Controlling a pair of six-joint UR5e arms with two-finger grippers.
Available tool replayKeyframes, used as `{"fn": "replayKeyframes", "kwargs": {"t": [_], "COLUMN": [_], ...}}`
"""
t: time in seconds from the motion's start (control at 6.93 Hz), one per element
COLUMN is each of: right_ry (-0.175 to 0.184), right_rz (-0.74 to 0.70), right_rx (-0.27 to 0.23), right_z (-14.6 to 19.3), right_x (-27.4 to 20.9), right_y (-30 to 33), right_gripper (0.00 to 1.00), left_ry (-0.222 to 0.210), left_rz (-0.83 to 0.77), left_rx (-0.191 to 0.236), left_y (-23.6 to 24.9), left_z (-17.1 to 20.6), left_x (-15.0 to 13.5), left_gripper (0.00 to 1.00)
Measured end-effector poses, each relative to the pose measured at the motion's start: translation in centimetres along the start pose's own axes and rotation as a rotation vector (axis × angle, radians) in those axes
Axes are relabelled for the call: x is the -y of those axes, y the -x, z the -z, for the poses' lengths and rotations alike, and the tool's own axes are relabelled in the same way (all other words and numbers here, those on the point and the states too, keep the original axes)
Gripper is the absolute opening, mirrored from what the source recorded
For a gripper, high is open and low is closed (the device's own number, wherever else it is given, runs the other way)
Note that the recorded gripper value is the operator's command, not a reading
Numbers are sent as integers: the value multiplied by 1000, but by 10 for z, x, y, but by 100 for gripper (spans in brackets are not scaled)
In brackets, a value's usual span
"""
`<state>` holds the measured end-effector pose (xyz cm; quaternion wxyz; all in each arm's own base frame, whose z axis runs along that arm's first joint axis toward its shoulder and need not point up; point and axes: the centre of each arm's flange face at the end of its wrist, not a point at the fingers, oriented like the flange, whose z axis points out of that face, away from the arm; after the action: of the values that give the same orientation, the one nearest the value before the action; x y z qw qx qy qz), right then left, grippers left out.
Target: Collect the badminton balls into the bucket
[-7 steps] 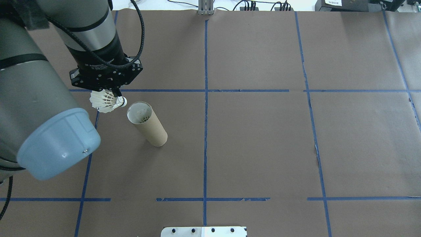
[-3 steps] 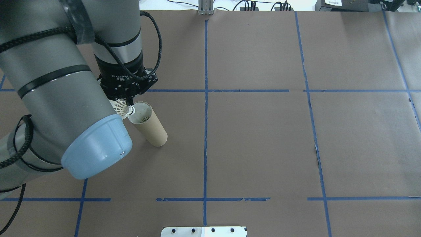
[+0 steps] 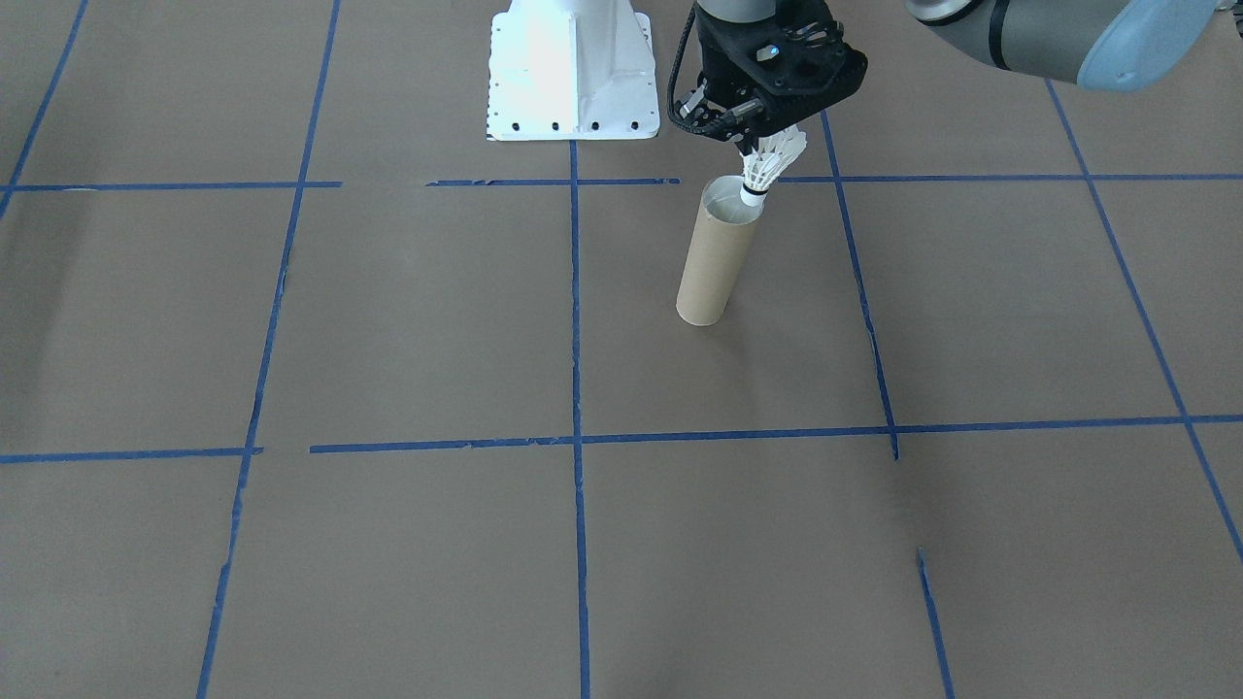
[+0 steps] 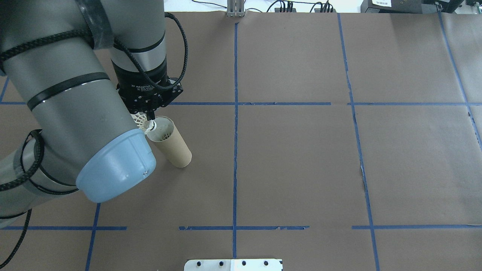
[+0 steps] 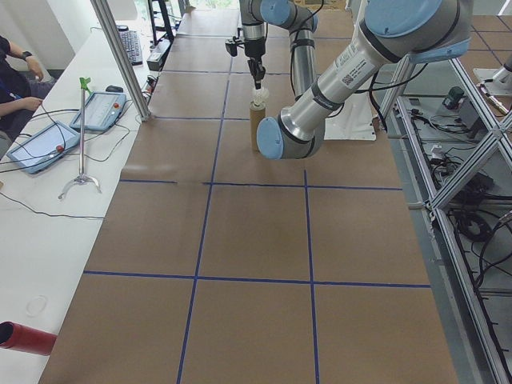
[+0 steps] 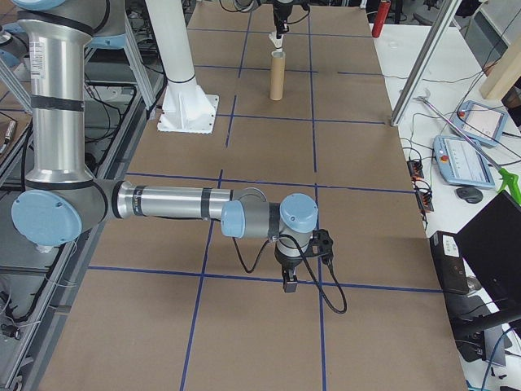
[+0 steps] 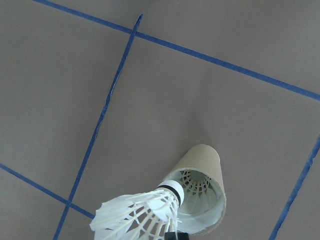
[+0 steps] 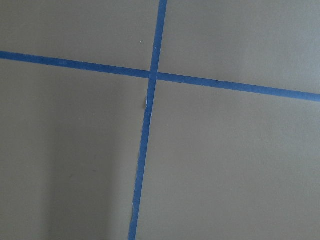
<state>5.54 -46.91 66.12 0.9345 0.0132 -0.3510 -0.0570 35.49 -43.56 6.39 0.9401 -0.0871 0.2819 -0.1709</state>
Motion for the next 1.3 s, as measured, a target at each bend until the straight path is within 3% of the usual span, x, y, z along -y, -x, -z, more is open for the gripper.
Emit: {"fn": "replayKeyframes", "kwargs": {"t": [0.29,0.43,0.58,0.72,1.01,1.3], "right_ry": [0,0,0,0,0,0], "right_rz": [0,0,0,0,0,0], "right_rx": [0,0,0,0,0,0], "right_z": [0,0,0,0,0,0], "right_x": [0,0,0,0,0,0], "right_y": [0,0,0,0,0,0], "right_gripper": [100,100,100,100,100,100], "left_ry": [5,5,5,4,1,-32], "left_rz": [-9,-13,-15,-17,-25,-78], "left_rx": [-1,-5,-9,-10,-17,-56], "left_y": [-5,-7,-9,-10,-10,0], "left_z": [-3,-4,-5,-5,-5,-4], "left_x": [-4,-4,-3,-3,-3,6], "left_gripper": [0,23,65,100,100,100]}}
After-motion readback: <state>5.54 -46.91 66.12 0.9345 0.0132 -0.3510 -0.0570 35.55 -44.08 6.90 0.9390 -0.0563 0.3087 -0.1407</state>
